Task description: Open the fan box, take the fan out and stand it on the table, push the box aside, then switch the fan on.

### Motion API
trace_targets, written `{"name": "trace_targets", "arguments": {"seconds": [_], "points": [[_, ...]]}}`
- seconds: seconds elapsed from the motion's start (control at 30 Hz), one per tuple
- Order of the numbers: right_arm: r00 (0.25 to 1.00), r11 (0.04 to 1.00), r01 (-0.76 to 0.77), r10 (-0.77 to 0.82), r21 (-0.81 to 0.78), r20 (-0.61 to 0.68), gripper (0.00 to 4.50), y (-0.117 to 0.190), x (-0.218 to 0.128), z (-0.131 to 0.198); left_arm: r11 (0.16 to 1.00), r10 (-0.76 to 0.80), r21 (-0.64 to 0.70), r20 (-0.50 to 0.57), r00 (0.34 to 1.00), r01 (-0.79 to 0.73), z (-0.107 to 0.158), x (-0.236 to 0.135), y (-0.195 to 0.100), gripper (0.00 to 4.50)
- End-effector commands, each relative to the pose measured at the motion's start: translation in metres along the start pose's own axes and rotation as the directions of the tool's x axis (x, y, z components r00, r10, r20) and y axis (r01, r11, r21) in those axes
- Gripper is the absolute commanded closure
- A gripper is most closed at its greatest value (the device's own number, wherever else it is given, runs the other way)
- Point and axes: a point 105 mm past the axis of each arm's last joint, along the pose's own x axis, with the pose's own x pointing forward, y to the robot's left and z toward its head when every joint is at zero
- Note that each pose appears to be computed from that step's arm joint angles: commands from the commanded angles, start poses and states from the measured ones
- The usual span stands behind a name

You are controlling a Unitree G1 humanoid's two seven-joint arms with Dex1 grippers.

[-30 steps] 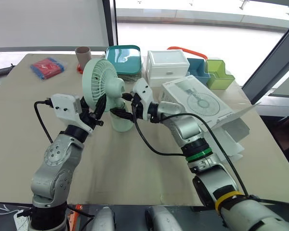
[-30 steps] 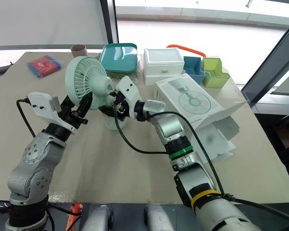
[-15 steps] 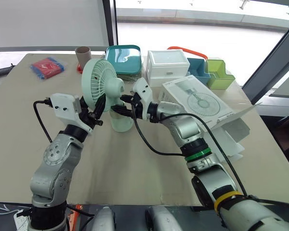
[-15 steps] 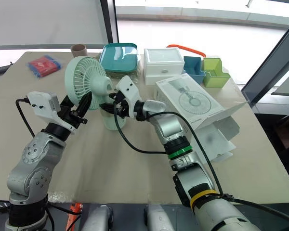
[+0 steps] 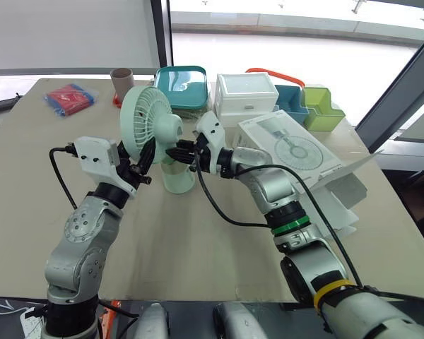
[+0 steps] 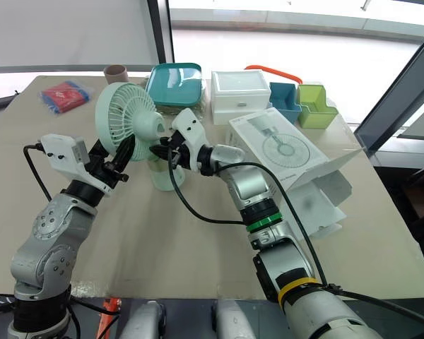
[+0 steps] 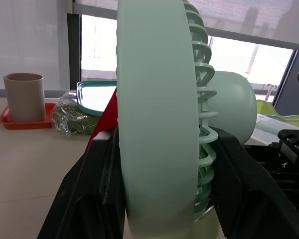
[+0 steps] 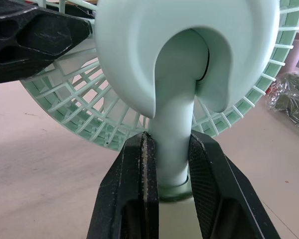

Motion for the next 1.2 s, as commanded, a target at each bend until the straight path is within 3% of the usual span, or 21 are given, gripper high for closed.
{"name": "trace_targets", "arguments": {"seconds": [0.03,0.27,0.3,0.37,0.5,0.9,1.07,1.2], "points": [[0.999,0.998,-0.026,0.028,-0.049,0.045,3.87,0.004,0.003,0.016,0.998,-0.067,0.020,0.127,0.990,0.064,0.032,-0.001,-0.015,2.55],[0.998,0.998,-0.029,0.031,-0.053,0.047,3.87,0.005,0.002,0.017,0.997,-0.079,0.014,0.117,0.990,0.078,0.030,-0.003,-0.015,2.55],[0.998,0.998,-0.031,0.034,-0.054,0.047,3.87,0.005,0.002,0.017,0.996,-0.084,0.011,0.119,0.989,0.083,0.030,-0.004,-0.015,1.75],[0.998,0.998,-0.035,0.037,-0.056,0.047,3.87,0.006,0.002,0.017,0.996,-0.093,0.011,0.118,0.989,0.093,0.030,-0.004,-0.017,1.35],[0.998,0.998,-0.040,0.043,-0.057,0.053,3.87,0.008,0.002,0.018,0.994,-0.112,0.015,0.123,0.986,0.111,0.031,-0.007,-0.019,0.07],[0.997,1.000,-0.015,0.016,-0.025,0.071,3.87,0.002,0.001,0.021,0.994,-0.105,0.034,0.112,0.988,0.102,0.037,-0.038,-0.004,0.07],[0.994,0.999,-0.026,0.028,-0.019,0.103,3.87,0.002,-0.004,0.029,0.990,-0.139,0.011,0.123,0.983,0.139,0.053,-0.058,0.010,0.07],[0.993,0.999,-0.037,0.039,-0.017,0.114,3.87,0.002,-0.011,0.032,0.982,-0.187,0.000,0.063,0.980,0.187,0.060,-0.074,0.031,0.07]]}}
